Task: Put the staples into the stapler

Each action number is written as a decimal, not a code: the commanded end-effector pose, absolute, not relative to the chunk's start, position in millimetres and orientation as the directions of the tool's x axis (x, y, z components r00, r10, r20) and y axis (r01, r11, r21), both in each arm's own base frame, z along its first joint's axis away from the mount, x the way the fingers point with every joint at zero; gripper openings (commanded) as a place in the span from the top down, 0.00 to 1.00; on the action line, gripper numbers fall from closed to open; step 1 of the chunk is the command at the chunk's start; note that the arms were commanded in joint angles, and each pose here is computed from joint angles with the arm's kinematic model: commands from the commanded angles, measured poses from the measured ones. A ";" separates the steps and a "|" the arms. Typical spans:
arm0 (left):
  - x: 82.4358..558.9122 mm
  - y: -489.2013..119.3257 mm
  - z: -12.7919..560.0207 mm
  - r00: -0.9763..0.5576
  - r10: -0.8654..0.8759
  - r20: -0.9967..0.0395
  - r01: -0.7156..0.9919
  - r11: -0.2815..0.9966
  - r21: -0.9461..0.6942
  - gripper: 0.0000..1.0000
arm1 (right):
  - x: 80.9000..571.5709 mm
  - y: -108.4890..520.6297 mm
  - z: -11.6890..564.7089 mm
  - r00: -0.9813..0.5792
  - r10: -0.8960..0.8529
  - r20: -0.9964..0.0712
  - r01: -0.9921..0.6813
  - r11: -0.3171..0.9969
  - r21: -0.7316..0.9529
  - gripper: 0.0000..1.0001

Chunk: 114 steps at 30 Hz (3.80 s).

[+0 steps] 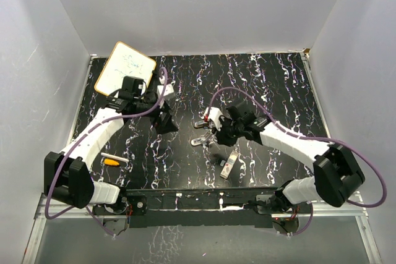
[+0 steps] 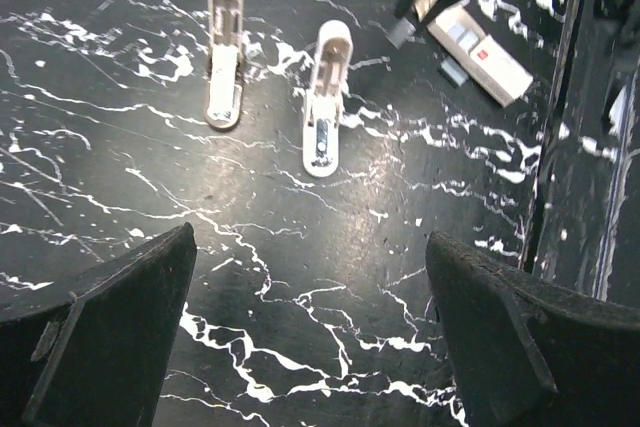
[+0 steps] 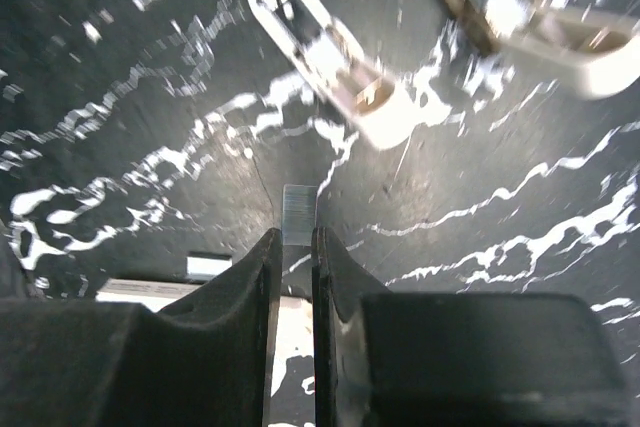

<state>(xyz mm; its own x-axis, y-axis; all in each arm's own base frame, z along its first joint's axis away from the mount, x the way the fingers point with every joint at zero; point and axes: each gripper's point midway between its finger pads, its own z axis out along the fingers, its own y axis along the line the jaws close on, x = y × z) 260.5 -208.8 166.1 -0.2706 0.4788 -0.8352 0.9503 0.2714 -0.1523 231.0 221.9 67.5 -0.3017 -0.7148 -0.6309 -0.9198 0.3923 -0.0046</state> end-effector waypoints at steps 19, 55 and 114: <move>280.6 -259.7 367.2 -0.398 -0.059 -0.915 0.910 0.102 -0.402 0.08 | 280.4 326.1 335.6 -0.156 -0.225 -0.962 -0.952 0.295 0.086 0.89; 263.2 -261.1 369.7 -0.515 -0.173 -0.839 0.852 -0.002 -0.523 0.48 | 254.9 319.5 365.7 -0.381 -0.038 -0.924 -0.925 0.001 0.381 0.89; 259.4 -265.3 366.4 -0.509 -0.147 -0.848 0.859 -0.021 -0.511 0.85 | 267.0 319.9 360.9 -0.395 -0.019 -0.919 -0.918 0.044 0.394 0.88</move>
